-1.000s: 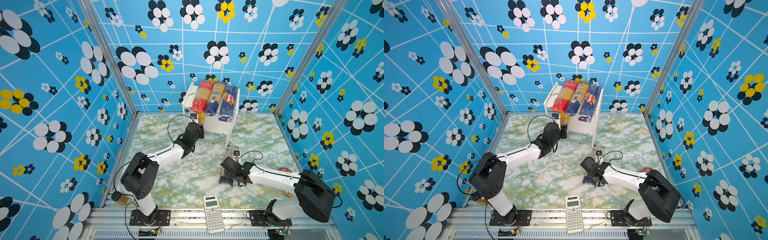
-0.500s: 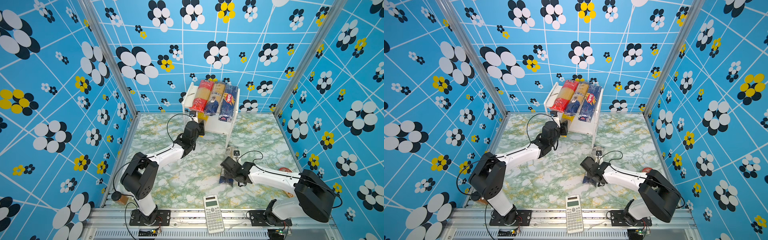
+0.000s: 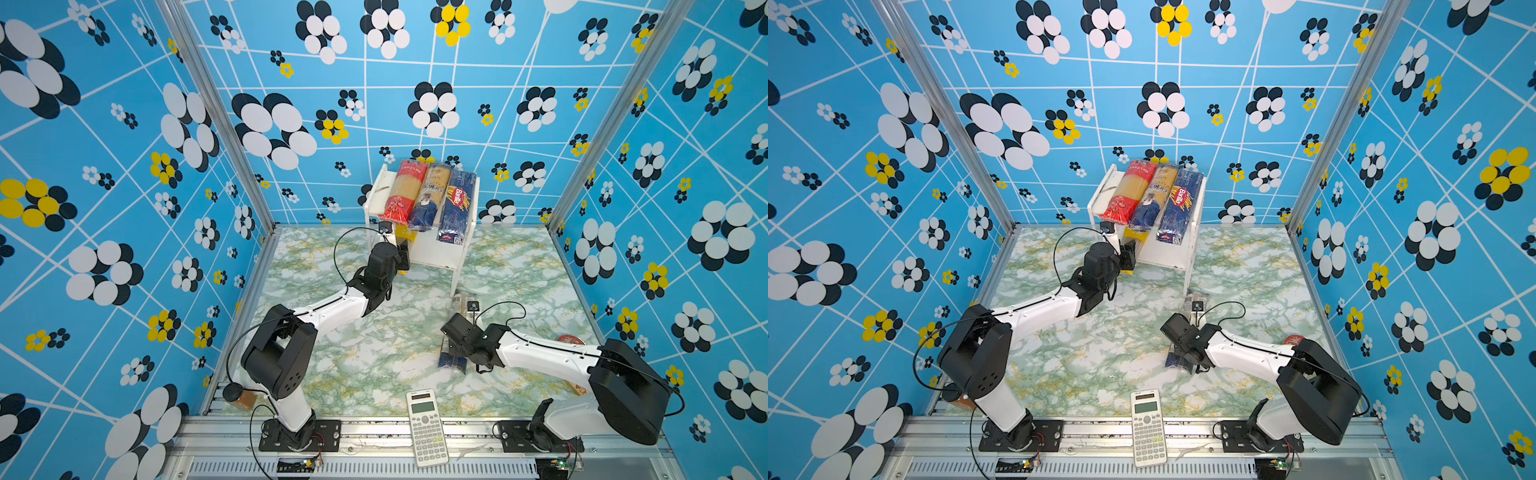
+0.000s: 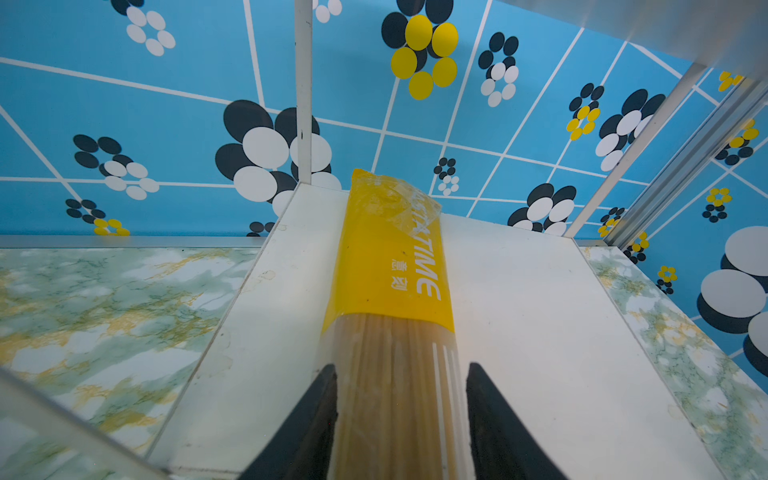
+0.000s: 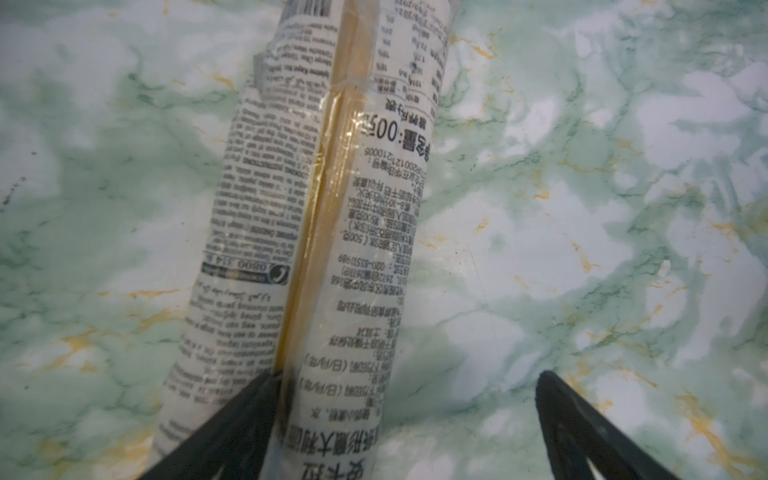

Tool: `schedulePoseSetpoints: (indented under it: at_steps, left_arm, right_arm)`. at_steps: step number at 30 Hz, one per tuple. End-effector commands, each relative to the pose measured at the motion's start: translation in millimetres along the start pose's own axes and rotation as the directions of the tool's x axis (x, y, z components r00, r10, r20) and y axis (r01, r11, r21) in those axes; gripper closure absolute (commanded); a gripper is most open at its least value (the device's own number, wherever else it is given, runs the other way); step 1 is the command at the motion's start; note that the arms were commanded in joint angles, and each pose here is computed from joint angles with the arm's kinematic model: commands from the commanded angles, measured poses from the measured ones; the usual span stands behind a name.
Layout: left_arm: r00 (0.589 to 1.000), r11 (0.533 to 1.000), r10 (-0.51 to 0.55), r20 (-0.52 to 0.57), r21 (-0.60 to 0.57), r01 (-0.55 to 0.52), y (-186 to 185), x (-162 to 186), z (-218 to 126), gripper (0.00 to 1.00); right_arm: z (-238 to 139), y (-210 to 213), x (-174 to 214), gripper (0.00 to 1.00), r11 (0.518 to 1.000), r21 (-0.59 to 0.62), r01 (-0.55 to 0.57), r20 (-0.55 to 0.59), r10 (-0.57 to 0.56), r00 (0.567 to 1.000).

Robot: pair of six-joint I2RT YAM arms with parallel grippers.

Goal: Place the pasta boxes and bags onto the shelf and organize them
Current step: 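Lower the yellow bag with the left gripper onto the shelf tier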

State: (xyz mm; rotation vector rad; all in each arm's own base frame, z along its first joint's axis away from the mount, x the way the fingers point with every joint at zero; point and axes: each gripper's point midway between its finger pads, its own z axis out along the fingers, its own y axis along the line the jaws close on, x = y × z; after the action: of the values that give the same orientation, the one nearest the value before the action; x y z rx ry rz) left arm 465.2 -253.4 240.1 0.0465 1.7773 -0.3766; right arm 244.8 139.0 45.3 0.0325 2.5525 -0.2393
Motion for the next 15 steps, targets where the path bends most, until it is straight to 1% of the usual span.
schedulePoseSetpoints:
  at_steps: [1,7,9,11,15]
  left_arm:
    - [0.997,1.000,-0.023,0.069,0.008,0.022,-1.5,-21.5,-7.0,0.49]
    - [0.998,1.000,-0.020,0.063,0.007,0.020,-0.5,-19.1,-7.2,0.55]
    - [0.998,1.000,-0.019,0.060,0.008,0.019,-0.5,-17.8,-7.8,0.56]
    - [0.998,1.000,-0.020,0.059,0.007,0.020,0.0,-16.8,-8.6,0.61]
    - [0.998,1.000,-0.017,0.064,-0.002,0.017,2.5,-16.5,-10.3,0.64]
  right_arm:
    - [11.6,-29.4,26.4,0.01,0.988,0.116,0.099,-0.092,-0.088,0.992]
    - [11.7,-29.4,26.8,0.01,0.988,0.116,0.099,-0.094,-0.089,0.992]
    - [11.9,-29.5,27.0,0.01,0.988,0.117,0.100,-0.094,-0.089,0.992]
    - [12.0,-29.6,27.4,0.01,0.988,0.117,0.100,-0.095,-0.089,0.992]
    - [12.2,-29.8,27.6,0.01,0.988,0.117,0.099,-0.095,-0.088,0.991]
